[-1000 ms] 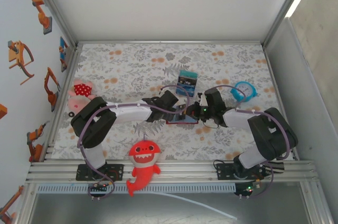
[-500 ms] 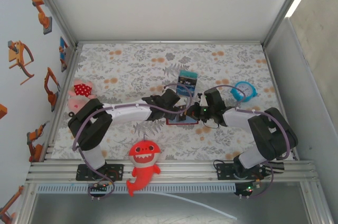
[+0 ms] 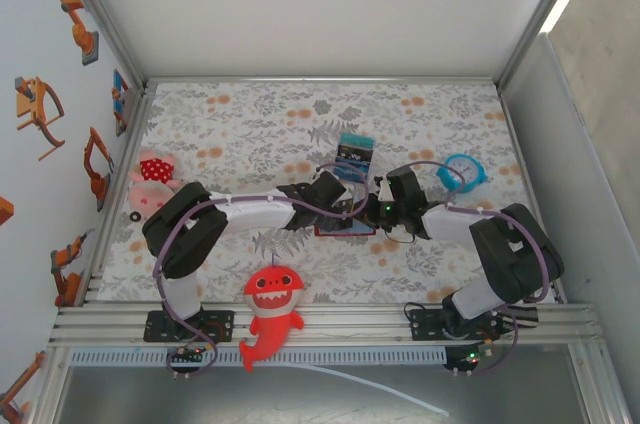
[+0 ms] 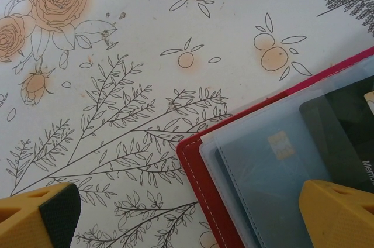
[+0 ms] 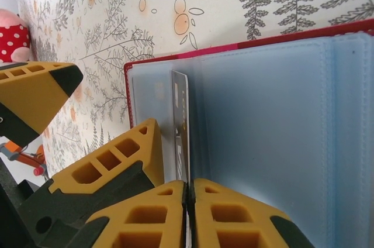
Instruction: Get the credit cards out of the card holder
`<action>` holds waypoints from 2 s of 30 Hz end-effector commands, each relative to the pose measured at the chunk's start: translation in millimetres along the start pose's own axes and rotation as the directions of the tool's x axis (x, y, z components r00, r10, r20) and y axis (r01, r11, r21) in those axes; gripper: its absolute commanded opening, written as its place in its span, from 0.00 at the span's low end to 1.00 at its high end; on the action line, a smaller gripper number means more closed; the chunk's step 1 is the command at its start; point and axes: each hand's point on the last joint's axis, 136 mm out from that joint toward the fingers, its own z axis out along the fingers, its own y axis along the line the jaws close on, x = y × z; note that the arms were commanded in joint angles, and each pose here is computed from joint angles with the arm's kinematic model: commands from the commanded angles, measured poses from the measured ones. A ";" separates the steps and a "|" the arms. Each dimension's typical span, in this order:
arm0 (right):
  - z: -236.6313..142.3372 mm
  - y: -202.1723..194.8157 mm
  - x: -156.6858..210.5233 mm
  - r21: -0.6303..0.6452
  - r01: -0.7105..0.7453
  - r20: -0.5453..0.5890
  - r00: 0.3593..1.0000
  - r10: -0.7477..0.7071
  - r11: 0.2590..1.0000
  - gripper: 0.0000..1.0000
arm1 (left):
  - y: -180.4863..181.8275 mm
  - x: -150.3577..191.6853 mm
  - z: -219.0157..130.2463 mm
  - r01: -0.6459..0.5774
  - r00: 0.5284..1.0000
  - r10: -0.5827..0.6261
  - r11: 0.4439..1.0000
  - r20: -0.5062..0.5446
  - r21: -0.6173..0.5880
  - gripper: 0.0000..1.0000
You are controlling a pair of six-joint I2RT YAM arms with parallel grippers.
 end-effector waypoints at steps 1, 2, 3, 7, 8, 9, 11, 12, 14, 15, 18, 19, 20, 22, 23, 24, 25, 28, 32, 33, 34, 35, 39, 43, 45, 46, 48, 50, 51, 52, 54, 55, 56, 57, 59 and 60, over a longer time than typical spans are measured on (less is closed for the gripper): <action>-1.3 8.1 -5.7 -0.033 0.008 0.022 1.000 -0.007 0.999 0.16 | -5.8 6.2 5.2 -0.018 0.999 0.018 1.000 -0.032 0.011 0.97; -0.3 9.3 -5.6 -0.041 0.008 0.021 1.000 -0.007 0.999 0.18 | -6.0 6.1 4.9 -0.017 0.999 0.018 1.000 -0.031 0.014 0.97; 0.9 9.5 -5.1 -0.044 0.008 0.020 1.000 -0.007 0.999 0.19 | -6.2 6.8 5.2 -0.017 0.999 0.018 1.000 -0.033 0.015 0.97; 7.1 11.1 -3.0 -0.056 0.009 0.009 1.000 -0.009 0.998 0.22 | -5.4 7.3 5.1 -0.016 0.999 0.017 1.000 -0.033 0.012 0.97; 8.0 11.0 -3.2 -0.057 0.009 0.009 1.000 -0.009 0.998 0.22 | -5.0 7.9 5.4 -0.016 0.999 0.017 1.000 -0.034 0.009 0.97; 9.0 10.4 -2.8 -0.055 0.011 0.008 1.000 -0.011 0.998 0.20 | -4.8 7.4 4.6 -0.016 0.999 0.017 1.000 -0.031 0.010 0.97; 9.9 8.8 -3.3 -0.049 0.011 0.009 1.000 -0.010 0.999 0.14 | -3.6 8.9 4.5 -0.015 0.999 0.015 1.000 -0.034 0.006 0.97; 9.9 7.5 -3.1 -0.041 0.010 0.010 1.000 -0.009 0.999 0.10 | -3.0 8.7 3.7 -0.014 0.999 0.014 1.000 -0.033 0.005 0.97; 9.7 4.1 -2.7 -0.024 0.010 0.009 1.000 -0.010 1.000 0.04 | -1.5 9.1 2.3 -0.012 0.999 0.012 1.000 -0.031 0.000 0.97; 8.8 3.3 -3.0 -0.014 0.015 0.012 1.000 -0.015 1.000 0.02 | -0.2 9.3 1.6 -0.013 0.999 0.013 1.000 -0.030 -0.005 0.97; 4.2 -1.7 -2.7 0.031 0.026 0.016 1.000 -0.027 0.999 0.00 | 4.3 10.5 -0.1 -0.013 1.000 0.012 1.000 -0.029 -0.020 0.97; 1.7 -3.0 -2.4 0.048 0.033 0.016 0.999 -0.033 0.998 0.00 | 5.7 9.6 -1.4 -0.009 1.000 0.008 1.000 -0.025 -0.023 0.97; -0.7 -3.3 -2.9 0.061 0.039 0.020 0.999 -0.041 0.997 0.00 | 7.0 10.3 -1.8 -0.010 1.000 0.009 1.000 -0.025 -0.027 0.97; -7.0 -2.9 -3.1 0.084 0.055 0.025 0.998 -0.057 0.995 0.00 | 10.2 10.9 -1.8 -0.009 1.000 0.008 0.999 -0.023 -0.036 0.97; -10.0 -1.1 -3.6 0.089 0.065 0.027 0.997 -0.068 0.994 0.00 | 11.5 11.8 -1.3 -0.011 1.000 0.010 0.999 -0.024 -0.041 0.97; -12.9 0.8 -3.0 0.092 0.077 0.025 0.997 -0.079 0.993 0.00 | 13.4 12.9 -0.6 -0.013 1.000 0.012 0.999 -0.027 -0.047 0.97; -15.8 3.7 -2.8 0.093 0.090 0.020 0.995 -0.093 0.992 0.00 | 15.0 12.2 -0.9 -0.016 1.000 0.014 0.999 -0.024 -0.052 0.97; -25.3 11.0 -3.4 0.106 0.131 0.015 0.991 -0.133 0.986 0.00 | 20.0 13.0 -0.1 -0.025 1.000 0.024 0.998 -0.020 -0.062 0.97; -40.0 16.7 -6.4 0.145 0.187 0.025 0.981 -0.192 0.972 0.00 | 23.7 9.3 -3.7 -0.042 0.999 0.043 0.998 0.009 -0.056 0.97; -43.9 19.0 -7.8 0.152 0.202 0.031 0.977 -0.209 0.967 0.00 | 24.2 7.9 -4.9 -0.047 0.999 0.048 0.998 0.018 -0.052 0.97; -47.0 20.5 -8.9 0.161 0.218 0.033 0.974 -0.226 0.963 0.00 | 24.4 6.3 -7.2 -0.056 0.998 0.057 0.997 0.028 -0.047 0.97; -49.6 22.2 -10.1 0.169 0.232 0.033 0.970 -0.241 0.958 0.00 | 24.9 4.1 -8.8 -0.060 0.997 0.062 0.997 0.038 -0.045 0.97; -61.8 28.1 -18.9 0.233 0.316 0.014 0.945 -0.328 0.920 0.00 | 23.5 -6.6 -19.3 -0.086 0.992 0.088 0.996 0.085 -0.018 0.97; -72.9 39.4 -35.4 0.296 0.421 -0.016 0.900 -0.436 0.858 0.00 | 27.2 -17.5 -32.4 -0.076 0.989 0.077 0.997 0.127 -0.011 0.97; -75.6 45.2 -44.8 0.321 0.473 -0.038 0.872 -0.488 0.820 0.00 | 30.8 -18.5 -36.8 -0.052 0.990 0.053 0.999 0.129 -0.012 0.97; -76.4 47.2 -49.4 0.332 0.496 -0.052 0.859 -0.510 0.802 0.00 | 33.3 -18.0 -38.1 -0.039 0.991 0.041 0.999 0.126 -0.017 0.97; -76.5 54.9 -61.3 0.347 0.553 -0.089 0.823 -0.560 0.757 0.00 | 40.0 -13.3 -39.9 -0.001 0.995 0.004 0.999 0.101 -0.032 0.97; -75.6 59.9 -74.0 0.367 0.602 -0.121 0.787 -0.605 0.709 0.00 | 46.3 -8.1 -41.3 0.036 0.997 -0.032 0.998 0.068 -0.050 0.97; -75.6 62.8 -81.9 0.379 0.627 -0.136 0.765 -0.629 0.680 0.00 | 48.4 -5.0 -42.0 0.049 0.998 -0.046 0.997 0.051 -0.056 0.97; -75.9 66.5 -89.3 0.388 0.647 -0.144 0.746 -0.650 0.656 0.00 | 49.2 -3.1 -42.8 0.057 0.998 -0.054 0.997 0.045 -0.058 0.97; -74.8 74.1 -104.0 0.395 0.703 -0.168 0.688 -0.706 0.591 0.00 | 47.6 1.5 -44.8 0.072 0.997 -0.070 0.997 0.039 -0.043 0.97; -74.1 77.5 -109.6 0.394 0.725 -0.178 0.663 -0.727 0.565 0.00 | 46.5 3.7 -45.5 0.076 0.997 -0.074 0.996 0.037 -0.036 0.97; -73.7 81.3 -116.0 0.392 0.749 -0.189 0.634 -0.750 0.535 0.00 | 45.5 7.2 -45.6 0.079 0.996 -0.078 0.996 0.031 -0.031 0.97; -71.4 84.0 -121.6 0.386 0.773 -0.203 0.604 -0.771 0.504 0.00 | 44.2 9.3 -45.9 0.080 0.996 -0.079 0.996 0.028 -0.027 0.97; -67.9 90.4 -130.4 0.370 0.817 -0.221 0.541 -0.811 0.444 0.00 | 41.8 14.7 -45.2 0.073 0.997 -0.072 0.997 0.019 -0.025 0.97; -65.9 92.8 -133.8 0.362 0.833 -0.230 0.515 -0.826 0.419 0.00 | 40.6 16.4 -45.1 0.068 0.998 -0.068 0.997 0.016 -0.023 0.97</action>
